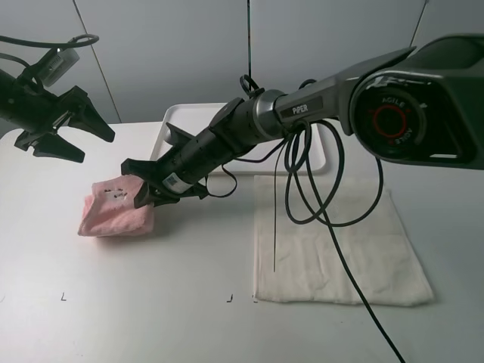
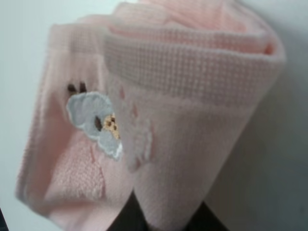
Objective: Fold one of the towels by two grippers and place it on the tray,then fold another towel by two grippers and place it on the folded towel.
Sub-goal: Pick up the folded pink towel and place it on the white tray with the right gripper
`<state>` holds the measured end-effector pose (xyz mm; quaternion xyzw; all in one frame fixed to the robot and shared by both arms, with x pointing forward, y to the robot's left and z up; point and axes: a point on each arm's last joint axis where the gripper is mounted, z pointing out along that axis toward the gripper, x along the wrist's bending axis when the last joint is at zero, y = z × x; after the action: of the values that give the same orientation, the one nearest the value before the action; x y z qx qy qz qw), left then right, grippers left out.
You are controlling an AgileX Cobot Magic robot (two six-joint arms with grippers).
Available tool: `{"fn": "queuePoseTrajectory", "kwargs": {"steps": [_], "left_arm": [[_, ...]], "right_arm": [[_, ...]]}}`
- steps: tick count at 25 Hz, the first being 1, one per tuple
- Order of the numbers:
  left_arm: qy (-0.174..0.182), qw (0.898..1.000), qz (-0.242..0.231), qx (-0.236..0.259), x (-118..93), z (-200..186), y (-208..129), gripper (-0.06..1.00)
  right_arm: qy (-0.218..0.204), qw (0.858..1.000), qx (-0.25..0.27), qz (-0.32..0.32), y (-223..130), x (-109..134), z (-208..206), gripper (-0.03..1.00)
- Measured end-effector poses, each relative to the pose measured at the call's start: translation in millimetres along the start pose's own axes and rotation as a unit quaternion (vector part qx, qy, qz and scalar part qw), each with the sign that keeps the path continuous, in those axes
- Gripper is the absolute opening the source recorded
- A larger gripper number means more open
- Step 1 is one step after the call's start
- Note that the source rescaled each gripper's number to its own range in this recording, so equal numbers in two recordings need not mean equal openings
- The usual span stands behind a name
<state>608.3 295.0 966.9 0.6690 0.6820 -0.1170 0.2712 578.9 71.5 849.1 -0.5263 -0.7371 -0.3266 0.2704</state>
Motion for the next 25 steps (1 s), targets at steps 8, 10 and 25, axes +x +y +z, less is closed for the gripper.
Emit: {"fn": "queuePoseTrajectory", "kwargs": {"steps": [8,10,25], "left_arm": [[-0.001,1.0,0.0,0.002,-0.2,0.0,-0.3,0.98],[-0.001,1.0,0.0,0.003,-0.3,0.0,-0.5,0.98],[-0.003,1.0,-0.001,0.002,-0.5,0.0,-0.4,0.98]], "right_arm": [[-0.002,0.993,-0.117,0.018,54.9,-11.1,-82.2,0.08],[-0.01,0.988,-0.147,0.044,68.8,-31.7,-106.6,0.08],[-0.055,0.973,-0.199,0.105,87.0,-82.7,-148.6,0.4]]}}
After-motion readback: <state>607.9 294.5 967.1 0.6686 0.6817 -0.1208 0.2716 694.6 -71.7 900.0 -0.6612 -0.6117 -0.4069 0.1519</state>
